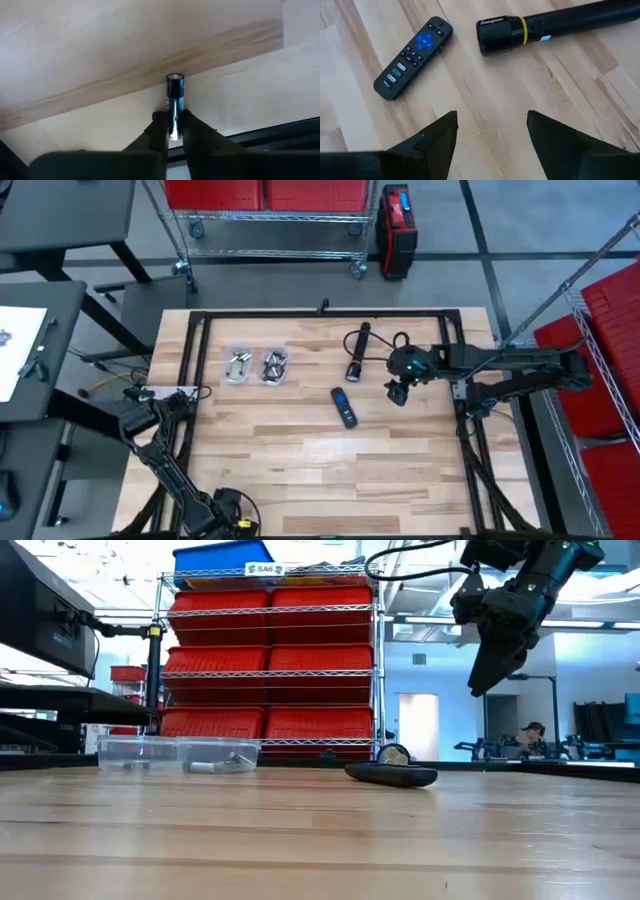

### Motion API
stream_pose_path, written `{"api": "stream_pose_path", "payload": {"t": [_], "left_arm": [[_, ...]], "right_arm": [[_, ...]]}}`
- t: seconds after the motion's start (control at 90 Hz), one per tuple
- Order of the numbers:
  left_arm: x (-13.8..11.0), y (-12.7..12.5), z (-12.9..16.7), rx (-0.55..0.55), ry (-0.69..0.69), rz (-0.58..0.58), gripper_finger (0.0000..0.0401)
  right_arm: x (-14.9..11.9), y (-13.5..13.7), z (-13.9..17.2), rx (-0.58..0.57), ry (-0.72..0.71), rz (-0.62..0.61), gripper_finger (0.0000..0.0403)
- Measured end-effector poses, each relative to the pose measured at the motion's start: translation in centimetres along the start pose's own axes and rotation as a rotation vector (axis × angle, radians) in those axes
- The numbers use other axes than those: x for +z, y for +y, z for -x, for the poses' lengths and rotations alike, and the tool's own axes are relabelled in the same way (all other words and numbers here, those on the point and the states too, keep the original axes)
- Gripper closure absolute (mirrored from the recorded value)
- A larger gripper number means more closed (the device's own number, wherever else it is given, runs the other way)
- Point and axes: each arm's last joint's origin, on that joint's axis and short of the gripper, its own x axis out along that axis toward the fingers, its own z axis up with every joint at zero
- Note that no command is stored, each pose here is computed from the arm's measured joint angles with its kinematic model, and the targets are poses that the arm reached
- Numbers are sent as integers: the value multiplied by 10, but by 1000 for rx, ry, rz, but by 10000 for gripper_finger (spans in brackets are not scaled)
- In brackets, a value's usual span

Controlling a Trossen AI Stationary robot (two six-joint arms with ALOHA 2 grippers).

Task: Insert battery
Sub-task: Put the silver battery into the left transparent bin

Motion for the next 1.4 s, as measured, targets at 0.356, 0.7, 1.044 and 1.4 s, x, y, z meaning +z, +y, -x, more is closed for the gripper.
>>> {"api": "stream_pose_path", "payload": {"t": [0.356, 0.7, 1.044, 1.4], "left_arm": [[-3, -5, 6, -7, 8, -21, 393], [-14, -17, 27, -26, 19, -74, 396], [6, -39, 67, -122, -73, -103, 399], [69, -34, 131, -49, -202, -153, 400]], "right_arm": [[0, 0, 0, 0, 0, 0, 171], [0, 0, 0, -1, 0, 0, 171], [0, 0, 0, -1, -1, 0, 171], [0, 0, 0, -3, -1, 0, 171]]}}
